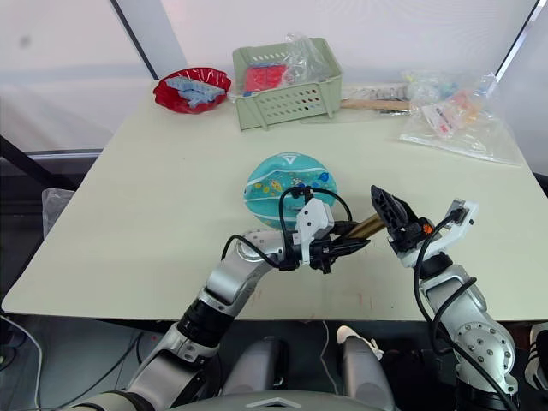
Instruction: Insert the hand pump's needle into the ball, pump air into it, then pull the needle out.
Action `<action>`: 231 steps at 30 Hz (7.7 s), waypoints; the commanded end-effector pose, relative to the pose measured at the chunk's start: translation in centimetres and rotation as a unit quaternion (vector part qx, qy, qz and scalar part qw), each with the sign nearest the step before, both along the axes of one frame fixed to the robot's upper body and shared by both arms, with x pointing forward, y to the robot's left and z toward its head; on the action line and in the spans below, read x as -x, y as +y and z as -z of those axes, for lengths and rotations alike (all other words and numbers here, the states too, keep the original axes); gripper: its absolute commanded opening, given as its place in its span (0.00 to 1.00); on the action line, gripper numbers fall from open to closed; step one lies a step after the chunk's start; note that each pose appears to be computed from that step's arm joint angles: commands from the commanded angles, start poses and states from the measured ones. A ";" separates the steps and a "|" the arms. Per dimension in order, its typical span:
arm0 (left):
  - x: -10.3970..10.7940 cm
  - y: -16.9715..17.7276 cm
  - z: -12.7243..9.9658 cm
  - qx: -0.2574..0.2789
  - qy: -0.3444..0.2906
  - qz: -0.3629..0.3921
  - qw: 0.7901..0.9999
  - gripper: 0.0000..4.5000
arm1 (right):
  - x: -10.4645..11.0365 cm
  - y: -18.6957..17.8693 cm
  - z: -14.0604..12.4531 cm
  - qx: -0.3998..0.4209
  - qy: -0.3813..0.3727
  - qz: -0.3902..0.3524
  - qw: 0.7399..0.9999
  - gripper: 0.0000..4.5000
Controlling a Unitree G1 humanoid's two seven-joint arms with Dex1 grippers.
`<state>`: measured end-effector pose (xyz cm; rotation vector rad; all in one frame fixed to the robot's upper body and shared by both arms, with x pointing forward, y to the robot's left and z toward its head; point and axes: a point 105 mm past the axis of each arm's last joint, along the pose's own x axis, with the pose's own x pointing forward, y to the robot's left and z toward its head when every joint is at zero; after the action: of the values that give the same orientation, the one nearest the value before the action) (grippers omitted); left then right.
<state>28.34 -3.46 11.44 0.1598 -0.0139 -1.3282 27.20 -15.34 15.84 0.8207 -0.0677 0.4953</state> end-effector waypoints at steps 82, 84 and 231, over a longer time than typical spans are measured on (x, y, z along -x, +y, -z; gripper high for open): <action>0.5 1.5 5.9 -0.108 0.082 0.068 0.988 0.27 | 2.8 3.7 -4.3 0.324 -0.246 -0.135 0.904 0.40; 0.5 1.5 6.0 -0.108 0.080 0.068 0.989 0.24 | 2.8 3.6 -4.3 0.325 -0.245 -0.135 0.903 0.40; 0.3 2.1 13.9 -0.161 0.077 0.104 0.978 0.24 | 1.6 1.0 -1.6 0.427 -0.199 -0.205 0.858 0.40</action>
<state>28.98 -2.57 -0.12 0.3382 0.2148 -1.5406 25.29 -14.38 20.21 -0.1715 -0.1417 1.0068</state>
